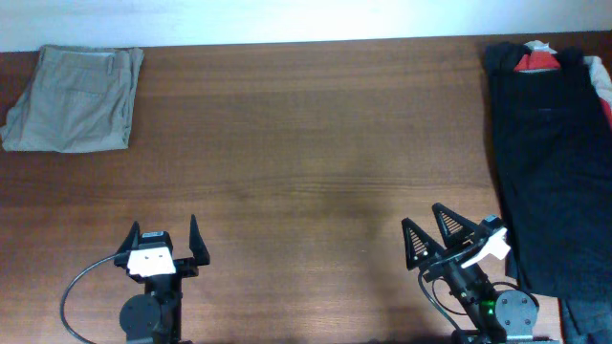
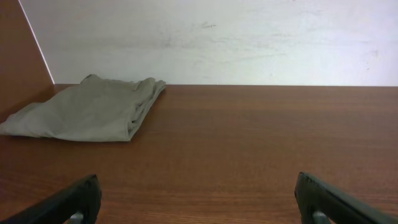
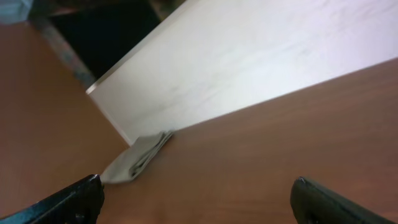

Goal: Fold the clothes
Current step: 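Reach the right gripper to the clothes pile and grasp the black shorts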

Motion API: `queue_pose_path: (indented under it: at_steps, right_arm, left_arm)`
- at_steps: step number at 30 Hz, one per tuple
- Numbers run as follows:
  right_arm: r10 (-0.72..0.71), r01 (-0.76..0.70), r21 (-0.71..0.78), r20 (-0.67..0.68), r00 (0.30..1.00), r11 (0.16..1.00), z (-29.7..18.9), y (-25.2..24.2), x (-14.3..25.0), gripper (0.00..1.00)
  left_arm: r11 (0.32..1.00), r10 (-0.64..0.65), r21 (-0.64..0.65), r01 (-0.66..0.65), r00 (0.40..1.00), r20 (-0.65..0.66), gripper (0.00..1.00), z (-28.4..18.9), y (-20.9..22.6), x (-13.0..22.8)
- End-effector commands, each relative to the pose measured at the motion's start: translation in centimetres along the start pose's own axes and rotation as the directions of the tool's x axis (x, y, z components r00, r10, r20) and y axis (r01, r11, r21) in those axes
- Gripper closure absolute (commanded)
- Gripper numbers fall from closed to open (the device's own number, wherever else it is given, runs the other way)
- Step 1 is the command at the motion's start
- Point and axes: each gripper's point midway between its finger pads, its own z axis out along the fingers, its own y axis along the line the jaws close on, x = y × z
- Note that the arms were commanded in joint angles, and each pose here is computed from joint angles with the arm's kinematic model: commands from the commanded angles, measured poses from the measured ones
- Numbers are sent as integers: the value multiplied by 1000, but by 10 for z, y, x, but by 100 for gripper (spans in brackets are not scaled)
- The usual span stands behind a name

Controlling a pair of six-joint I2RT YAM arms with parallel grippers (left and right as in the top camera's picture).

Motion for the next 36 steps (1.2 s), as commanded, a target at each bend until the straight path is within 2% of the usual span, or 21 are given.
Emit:
queue_pose_path:
  at_steps: [1,3,7,9,11,14,15,19,21,25,27,31,36]
  right_arm:
    - [-140,126,102,146,979,987,-5,10,-59,1]
    - [-222,192,200,141,965,961,-1,7,-85,1]
    - [-296,278,381,-13,955,882,29,-16,-122,1]
    - [-277,321,503,-162,947,803,62,-47,-146,1]
    - [-258,377,555,-283,924,741,83,-70,-156,1]
    - [-98,452,672,-495,863,587,113,-141,-167,1]
    - [-70,465,683,-521,851,564,116,-152,-166,1]
    - [-55,597,626,-665,744,502,141,-212,-151,1]
    - [-10,677,621,-734,679,396,146,-262,-138,1]
    - [84,737,600,-790,608,312,154,-337,-104,1]
    - [104,794,531,-844,526,297,156,-369,-82,1]
    - [149,801,540,-842,519,259,147,-418,-49,0]
    - [151,791,549,-836,528,269,146,-437,-32,12]
  left_arm:
    - [1000,-2,-8,3,1000,3,1,0,1,1]
    - [1000,-2,-8,3,1000,3,1,0,1,1]
    - [1000,-2,-8,3,1000,3,1,0,1,1]
    - [1000,-2,-8,3,1000,3,1,0,1,1]
    - [1000,-2,-8,3,1000,3,1,0,1,1]
    - [1000,-2,-8,3,1000,3,1,0,1,1]
    - [1000,-2,-8,3,1000,3,1,0,1,1]
    - [1000,-2,-8,3,1000,3,1,0,1,1]
    - [1000,-2,-8,3,1000,3,1,0,1,1]
    - [1000,-2,-8,3,1000,3,1,0,1,1]
    - [1000,-2,-8,3,1000,3,1,0,1,1]
    - [1000,-2,-8,3,1000,3,1,0,1,1]
    - [1000,-2,-8,3,1000,3,1,0,1,1]
